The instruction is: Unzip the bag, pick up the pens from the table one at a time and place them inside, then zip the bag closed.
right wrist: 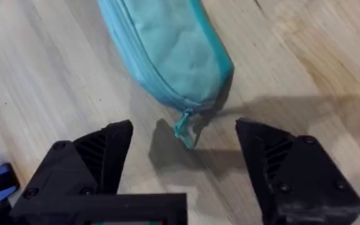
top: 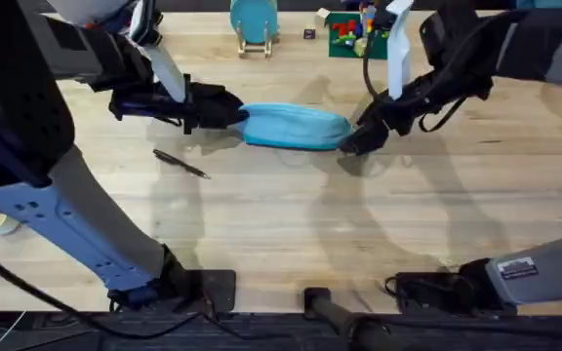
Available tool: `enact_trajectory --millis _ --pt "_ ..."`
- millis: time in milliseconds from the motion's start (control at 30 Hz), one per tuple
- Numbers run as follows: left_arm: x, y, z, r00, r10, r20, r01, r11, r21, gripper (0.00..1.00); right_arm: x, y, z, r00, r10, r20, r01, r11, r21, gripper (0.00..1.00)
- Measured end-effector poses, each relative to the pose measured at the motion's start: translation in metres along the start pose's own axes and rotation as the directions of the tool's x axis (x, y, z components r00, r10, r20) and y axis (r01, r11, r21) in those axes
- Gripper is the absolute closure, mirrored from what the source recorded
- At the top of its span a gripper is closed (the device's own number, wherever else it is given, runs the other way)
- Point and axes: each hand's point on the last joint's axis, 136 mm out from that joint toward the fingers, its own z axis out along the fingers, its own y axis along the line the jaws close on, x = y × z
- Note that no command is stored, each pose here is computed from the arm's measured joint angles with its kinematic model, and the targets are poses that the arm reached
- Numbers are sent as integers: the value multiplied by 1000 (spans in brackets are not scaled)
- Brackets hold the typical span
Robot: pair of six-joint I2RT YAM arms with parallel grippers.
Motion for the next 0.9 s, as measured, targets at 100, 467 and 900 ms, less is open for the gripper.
enact_trajectory --millis 100,467,900 --pt "0 0 0 1000 0 0 0 1000 0 959 -1 2 1 1000 -5 -2 5 1000 -3 16" --pt "0 0 0 1000 0 0 0 1000 0 959 -10 3 5 999 -39 18 38 999 7 36" --pt "0 0 0 1000 0 0 0 1000 0 959 -5 0 13 1000 28 -2 -28 1000 -9 224"
